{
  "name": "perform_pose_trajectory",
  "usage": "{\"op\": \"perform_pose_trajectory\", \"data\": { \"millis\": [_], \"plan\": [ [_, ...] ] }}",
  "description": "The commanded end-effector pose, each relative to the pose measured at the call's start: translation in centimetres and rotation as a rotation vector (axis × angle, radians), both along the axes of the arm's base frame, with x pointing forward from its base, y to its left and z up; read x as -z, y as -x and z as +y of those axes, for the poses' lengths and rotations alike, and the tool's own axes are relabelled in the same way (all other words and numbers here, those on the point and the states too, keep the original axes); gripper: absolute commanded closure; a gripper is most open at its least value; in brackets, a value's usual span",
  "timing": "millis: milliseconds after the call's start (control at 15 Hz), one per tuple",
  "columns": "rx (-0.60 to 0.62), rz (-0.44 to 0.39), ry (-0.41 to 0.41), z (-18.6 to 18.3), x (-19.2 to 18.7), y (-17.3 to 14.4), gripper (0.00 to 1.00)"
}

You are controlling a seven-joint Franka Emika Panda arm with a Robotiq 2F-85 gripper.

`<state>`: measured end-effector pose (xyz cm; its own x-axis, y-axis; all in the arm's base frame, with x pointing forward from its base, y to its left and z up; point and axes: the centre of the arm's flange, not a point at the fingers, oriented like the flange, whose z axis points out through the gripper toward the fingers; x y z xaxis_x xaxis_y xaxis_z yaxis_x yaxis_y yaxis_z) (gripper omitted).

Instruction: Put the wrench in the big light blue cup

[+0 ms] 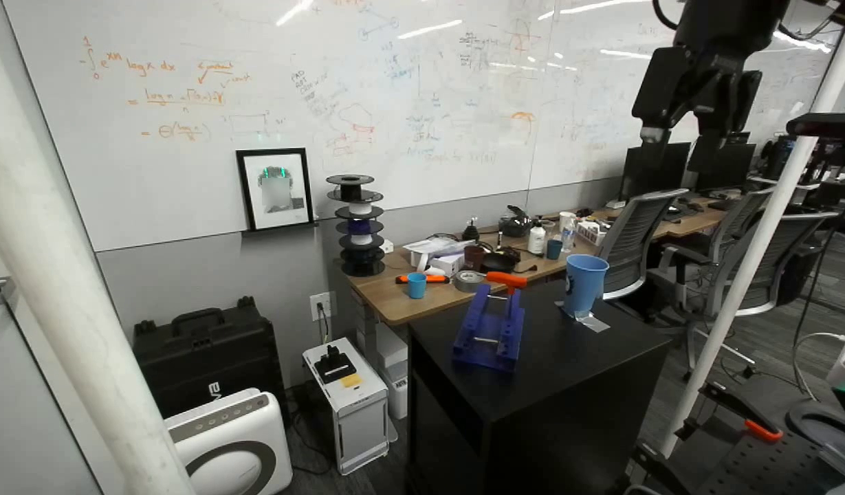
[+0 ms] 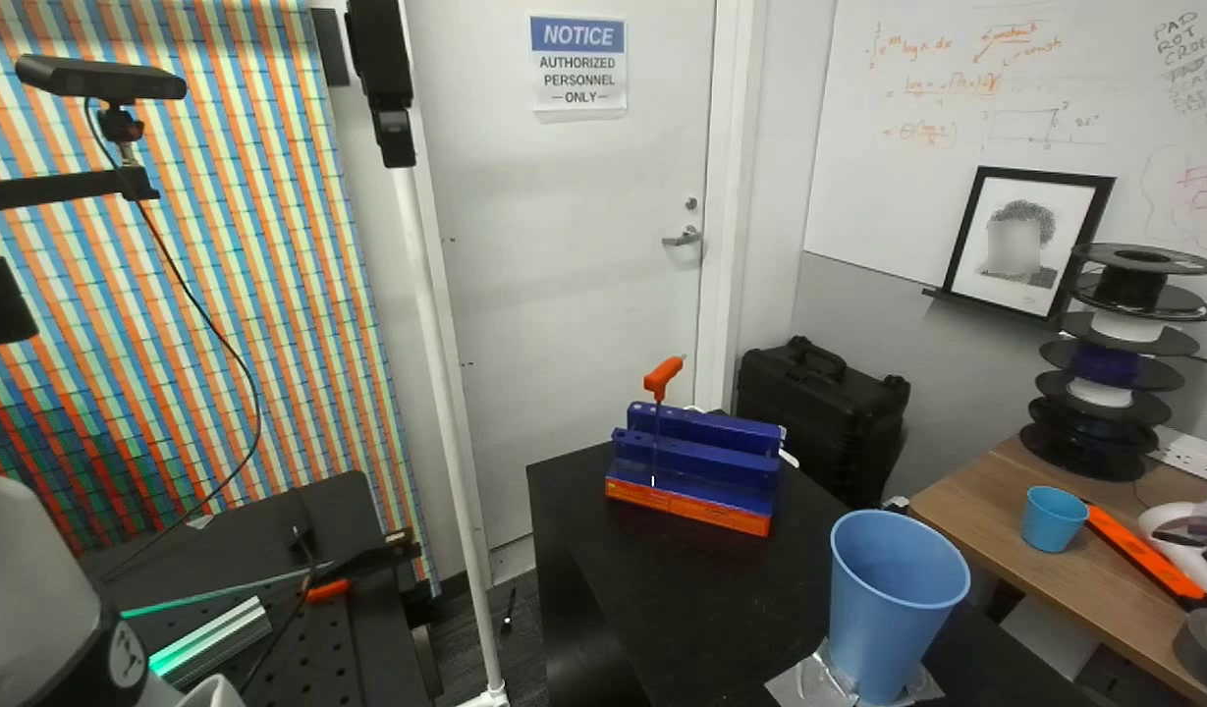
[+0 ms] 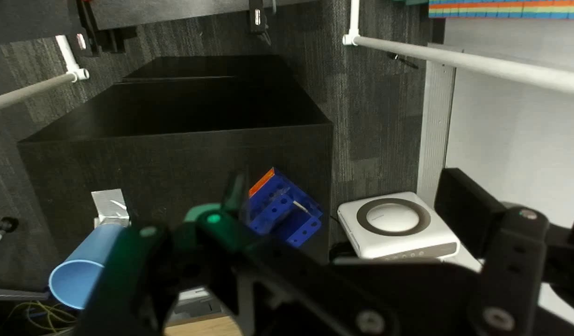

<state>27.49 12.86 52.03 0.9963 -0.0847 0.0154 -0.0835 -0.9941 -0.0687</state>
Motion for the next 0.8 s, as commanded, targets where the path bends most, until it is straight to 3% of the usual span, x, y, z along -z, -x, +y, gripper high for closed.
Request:
{"op": "perform_pose_trajectory", "data": {
  "millis": [0,400,733],
  "plan": [
    [-0.122,0.071,0.007,-1.6,0.7,-5.5,0.00],
    [-0.250,0.108,0.043,-7.0,6.3,-16.9,0.00],
    [-0.337,0.166,0.029,-6.3,12.8,-24.3,0.00]
  ]
}}
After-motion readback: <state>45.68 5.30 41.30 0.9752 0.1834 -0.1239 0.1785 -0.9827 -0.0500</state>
